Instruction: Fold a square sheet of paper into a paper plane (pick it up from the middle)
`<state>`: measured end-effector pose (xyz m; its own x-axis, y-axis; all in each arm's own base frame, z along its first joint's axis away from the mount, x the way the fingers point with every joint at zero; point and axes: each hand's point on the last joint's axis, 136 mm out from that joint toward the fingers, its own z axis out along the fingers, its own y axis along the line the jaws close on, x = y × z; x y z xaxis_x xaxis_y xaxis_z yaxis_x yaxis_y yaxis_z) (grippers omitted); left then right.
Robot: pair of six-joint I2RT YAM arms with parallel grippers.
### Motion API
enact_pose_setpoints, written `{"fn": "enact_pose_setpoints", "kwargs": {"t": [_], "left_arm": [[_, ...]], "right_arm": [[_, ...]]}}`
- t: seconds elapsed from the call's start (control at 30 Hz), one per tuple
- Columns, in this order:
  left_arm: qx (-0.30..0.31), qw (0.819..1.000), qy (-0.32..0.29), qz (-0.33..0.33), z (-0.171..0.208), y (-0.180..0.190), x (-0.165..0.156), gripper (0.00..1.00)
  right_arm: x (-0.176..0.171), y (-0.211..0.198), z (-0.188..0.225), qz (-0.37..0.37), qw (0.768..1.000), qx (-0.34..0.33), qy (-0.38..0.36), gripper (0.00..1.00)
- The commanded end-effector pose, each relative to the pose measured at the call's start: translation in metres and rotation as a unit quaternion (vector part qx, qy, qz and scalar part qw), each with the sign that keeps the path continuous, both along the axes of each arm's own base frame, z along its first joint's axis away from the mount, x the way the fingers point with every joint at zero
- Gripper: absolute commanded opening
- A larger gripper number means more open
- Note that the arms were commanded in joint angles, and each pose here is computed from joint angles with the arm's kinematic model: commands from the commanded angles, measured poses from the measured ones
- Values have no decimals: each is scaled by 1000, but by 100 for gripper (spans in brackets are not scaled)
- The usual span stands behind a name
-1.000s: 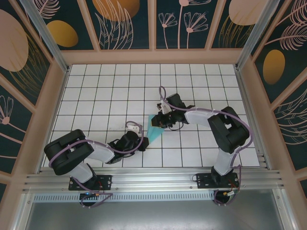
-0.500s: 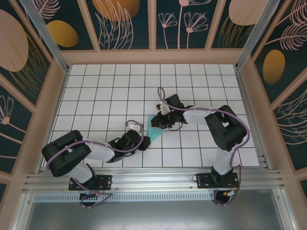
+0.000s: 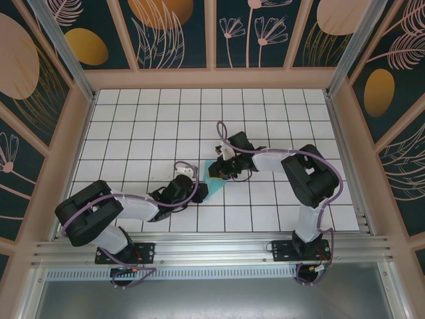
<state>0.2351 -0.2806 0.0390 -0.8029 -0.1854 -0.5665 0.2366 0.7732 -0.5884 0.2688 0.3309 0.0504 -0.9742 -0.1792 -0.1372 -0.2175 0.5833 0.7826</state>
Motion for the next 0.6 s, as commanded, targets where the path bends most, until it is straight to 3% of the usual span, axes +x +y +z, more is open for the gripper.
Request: {"fn": "enact_pose_setpoints", "kwargs": {"t": [0.0,0.17,0.57], "left_arm": [[7,1000,2,-6,-3,-2,3,22],[5,1000,10,-6,-7,-1,0,22],[-16,999,27,28,-12,11,-4,1]], "right_arm": [[2,9,8,16,1000,14,-14,18],[2,9,8,16,1000,14,-15,18],[3,12,11,20,1000,17,-18,19]]}}
